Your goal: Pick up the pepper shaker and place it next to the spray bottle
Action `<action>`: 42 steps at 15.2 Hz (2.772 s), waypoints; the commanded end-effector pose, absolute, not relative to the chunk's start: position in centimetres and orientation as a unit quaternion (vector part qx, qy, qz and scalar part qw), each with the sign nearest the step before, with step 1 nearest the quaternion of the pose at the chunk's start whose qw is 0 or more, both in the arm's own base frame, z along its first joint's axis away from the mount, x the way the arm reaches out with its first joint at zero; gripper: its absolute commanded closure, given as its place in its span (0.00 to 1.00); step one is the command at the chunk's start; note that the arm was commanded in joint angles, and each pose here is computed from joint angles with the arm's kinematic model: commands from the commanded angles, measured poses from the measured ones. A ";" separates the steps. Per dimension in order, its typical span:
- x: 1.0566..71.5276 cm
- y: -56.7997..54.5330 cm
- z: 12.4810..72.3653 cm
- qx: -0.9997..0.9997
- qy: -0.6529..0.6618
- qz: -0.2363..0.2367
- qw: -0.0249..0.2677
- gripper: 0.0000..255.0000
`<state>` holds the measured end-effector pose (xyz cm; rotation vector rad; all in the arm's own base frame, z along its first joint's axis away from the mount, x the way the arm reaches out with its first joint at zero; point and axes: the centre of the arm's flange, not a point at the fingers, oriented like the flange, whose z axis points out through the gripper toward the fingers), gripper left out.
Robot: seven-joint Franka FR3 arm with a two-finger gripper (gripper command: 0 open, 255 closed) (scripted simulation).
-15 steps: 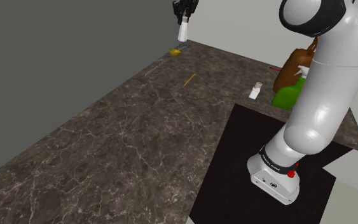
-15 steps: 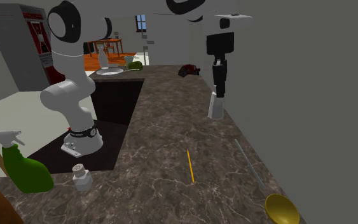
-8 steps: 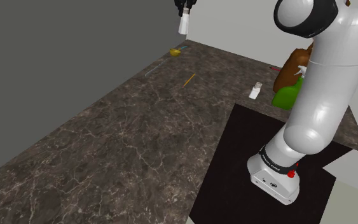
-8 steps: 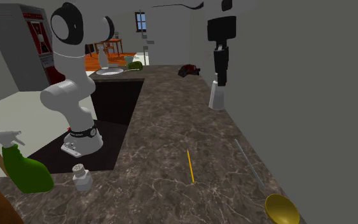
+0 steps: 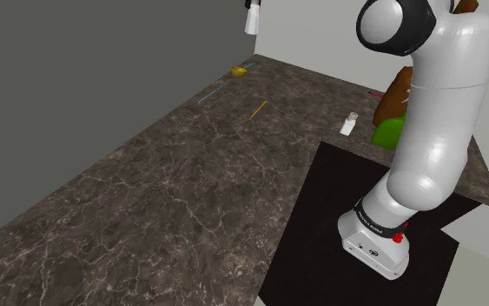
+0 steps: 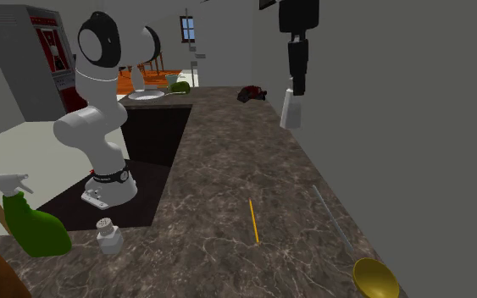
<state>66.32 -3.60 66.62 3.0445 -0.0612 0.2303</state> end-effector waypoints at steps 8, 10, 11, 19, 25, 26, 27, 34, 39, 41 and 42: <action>57.8 -7.5 67.7 0.996 -0.020 0.075 0.044 1.00; 55.4 -8.6 67.7 0.996 -0.020 0.075 0.044 1.00; 54.2 -9.1 67.7 0.996 -0.020 0.075 0.044 1.00; 44.6 -13.6 67.7 0.996 -0.020 0.075 0.044 1.00; 37.5 -16.9 67.7 0.996 -0.020 0.075 0.044 1.00; 36.3 -17.5 67.7 0.996 -0.020 0.075 0.044 1.00; 35.1 -18.0 67.7 0.996 -0.020 0.075 0.044 1.00; 26.7 -21.9 67.7 0.996 -0.020 0.075 0.044 1.00; 20.7 -24.7 67.7 0.996 -0.020 0.075 0.044 1.00; 20.0 -25.0 67.2 0.996 -0.020 0.075 0.044 1.00; 20.0 -25.0 66.6 0.996 -0.020 0.075 0.044 1.00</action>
